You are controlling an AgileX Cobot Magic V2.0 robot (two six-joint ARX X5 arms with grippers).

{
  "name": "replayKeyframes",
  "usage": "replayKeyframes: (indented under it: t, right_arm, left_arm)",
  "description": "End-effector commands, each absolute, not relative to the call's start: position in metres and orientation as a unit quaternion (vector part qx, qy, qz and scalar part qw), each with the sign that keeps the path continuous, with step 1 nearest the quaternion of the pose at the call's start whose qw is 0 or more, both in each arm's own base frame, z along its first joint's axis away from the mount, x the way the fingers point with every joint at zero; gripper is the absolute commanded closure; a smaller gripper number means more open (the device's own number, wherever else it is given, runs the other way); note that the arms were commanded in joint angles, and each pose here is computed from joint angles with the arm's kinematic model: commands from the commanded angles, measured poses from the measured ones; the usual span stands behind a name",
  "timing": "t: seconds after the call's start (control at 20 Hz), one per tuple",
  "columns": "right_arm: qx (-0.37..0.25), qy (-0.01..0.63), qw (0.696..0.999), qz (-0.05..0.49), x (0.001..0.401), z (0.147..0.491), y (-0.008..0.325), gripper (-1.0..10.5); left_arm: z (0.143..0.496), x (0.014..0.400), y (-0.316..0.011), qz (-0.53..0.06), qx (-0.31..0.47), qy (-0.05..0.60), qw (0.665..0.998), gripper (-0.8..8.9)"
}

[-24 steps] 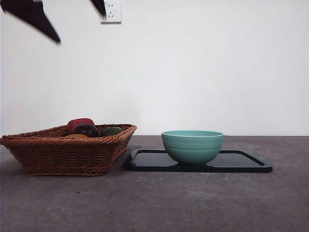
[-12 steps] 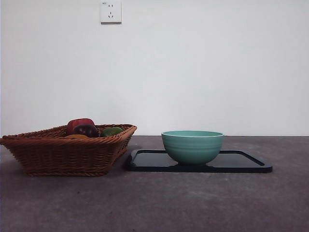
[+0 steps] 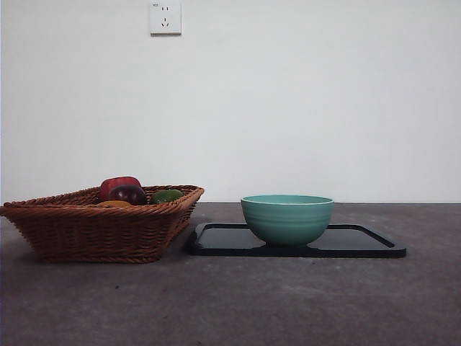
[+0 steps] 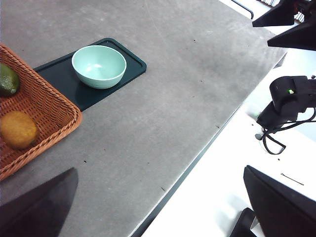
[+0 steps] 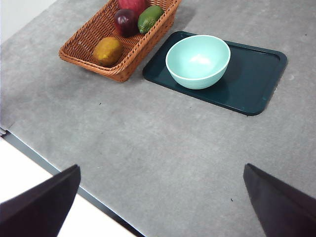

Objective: Pick up the wifruite, put it on the bowl, pick up the plate, put it on desk

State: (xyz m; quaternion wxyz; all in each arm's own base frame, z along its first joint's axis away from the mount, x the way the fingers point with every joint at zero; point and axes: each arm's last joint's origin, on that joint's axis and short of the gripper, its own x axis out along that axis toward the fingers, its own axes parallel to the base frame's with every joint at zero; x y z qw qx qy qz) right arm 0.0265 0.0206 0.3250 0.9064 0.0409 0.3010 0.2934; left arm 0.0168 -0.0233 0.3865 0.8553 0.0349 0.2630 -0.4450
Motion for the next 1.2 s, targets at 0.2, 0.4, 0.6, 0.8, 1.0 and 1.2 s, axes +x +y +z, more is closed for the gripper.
replayKeyframes:
  t: [0.2, 0.4, 0.6, 0.8, 1.0, 1.2]
  right_arm:
    - [0.070, 0.310, 0.903, 0.290, 0.029, 0.327, 0.023, 3.0]
    - [0.075, 0.351, 0.889, 0.284, 0.055, 0.331, 0.038, 3.1]
    - [0.064, 0.399, 0.874, 0.270, 0.103, 0.337, 0.066, 3.1]
    - [0.039, 0.453, 0.855, 0.249, 0.169, 0.342, 0.101, 3.1]
    - [0.031, 0.494, 0.840, 0.223, 0.240, 0.339, 0.128, 3.1]
    - [0.025, 0.529, 0.824, 0.199, 0.300, 0.320, 0.142, 3.1]
  left_arm:
    - [0.389, 0.012, -0.021, -0.452, 0.038, 0.228, 0.861, 2.15]
    - [0.390, 0.013, -0.021, -0.452, 0.038, 0.225, 0.862, 2.15]
    - [0.390, 0.013, -0.021, -0.452, 0.038, 0.225, 0.862, 2.15]
    - [0.390, 0.013, -0.021, -0.452, 0.038, 0.225, 0.862, 2.15]
    - [0.390, 0.013, -0.021, -0.452, 0.038, 0.225, 0.862, 2.15]
    - [0.390, 0.013, -0.021, -0.452, 0.038, 0.225, 0.862, 2.15]
